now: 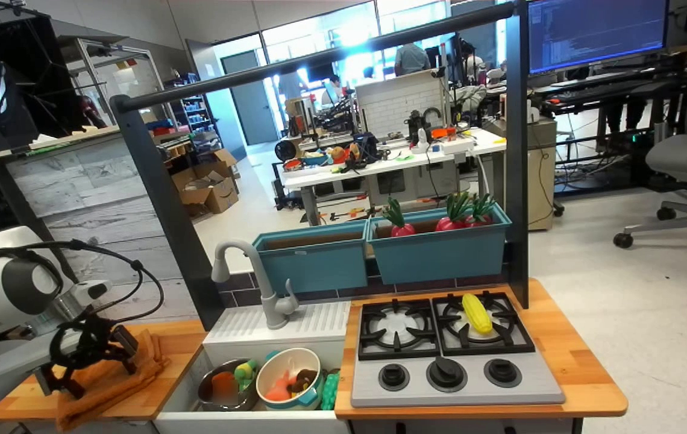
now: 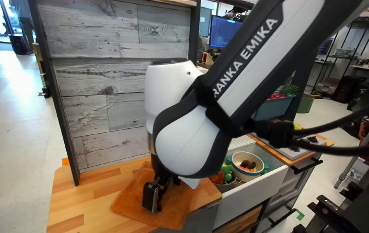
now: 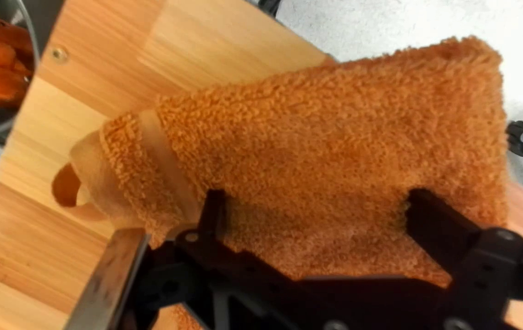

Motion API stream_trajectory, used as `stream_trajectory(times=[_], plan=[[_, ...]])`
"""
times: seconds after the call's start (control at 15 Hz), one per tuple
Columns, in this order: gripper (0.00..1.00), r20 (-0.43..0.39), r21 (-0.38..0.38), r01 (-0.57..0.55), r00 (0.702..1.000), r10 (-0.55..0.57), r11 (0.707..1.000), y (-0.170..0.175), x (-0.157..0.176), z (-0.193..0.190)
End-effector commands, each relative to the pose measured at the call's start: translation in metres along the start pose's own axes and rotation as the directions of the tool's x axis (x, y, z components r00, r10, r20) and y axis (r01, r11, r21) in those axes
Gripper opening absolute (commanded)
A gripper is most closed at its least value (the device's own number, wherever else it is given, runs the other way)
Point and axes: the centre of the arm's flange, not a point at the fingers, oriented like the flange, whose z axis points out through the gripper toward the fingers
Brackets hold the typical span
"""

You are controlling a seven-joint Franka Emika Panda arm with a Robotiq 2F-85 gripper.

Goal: Pick up all the plush toys from the counter and on the stove and put them in the pots, then wipe the counter with the cloth

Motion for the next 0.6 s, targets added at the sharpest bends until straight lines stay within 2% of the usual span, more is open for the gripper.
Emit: stream_trajectory(times=[0.0,0.27,0.53], plan=[[1.0,-0.065,-0.004,0.021,0.998,-0.021,1.0,-0.025,0.07,0.035],[1.0,-0.133,0.062,0.072,0.989,-0.063,0.996,-0.078,0.11,0.028],[1.0,-0.077,0.183,0.127,0.99,-0.115,0.975,-0.115,0.105,0.032]])
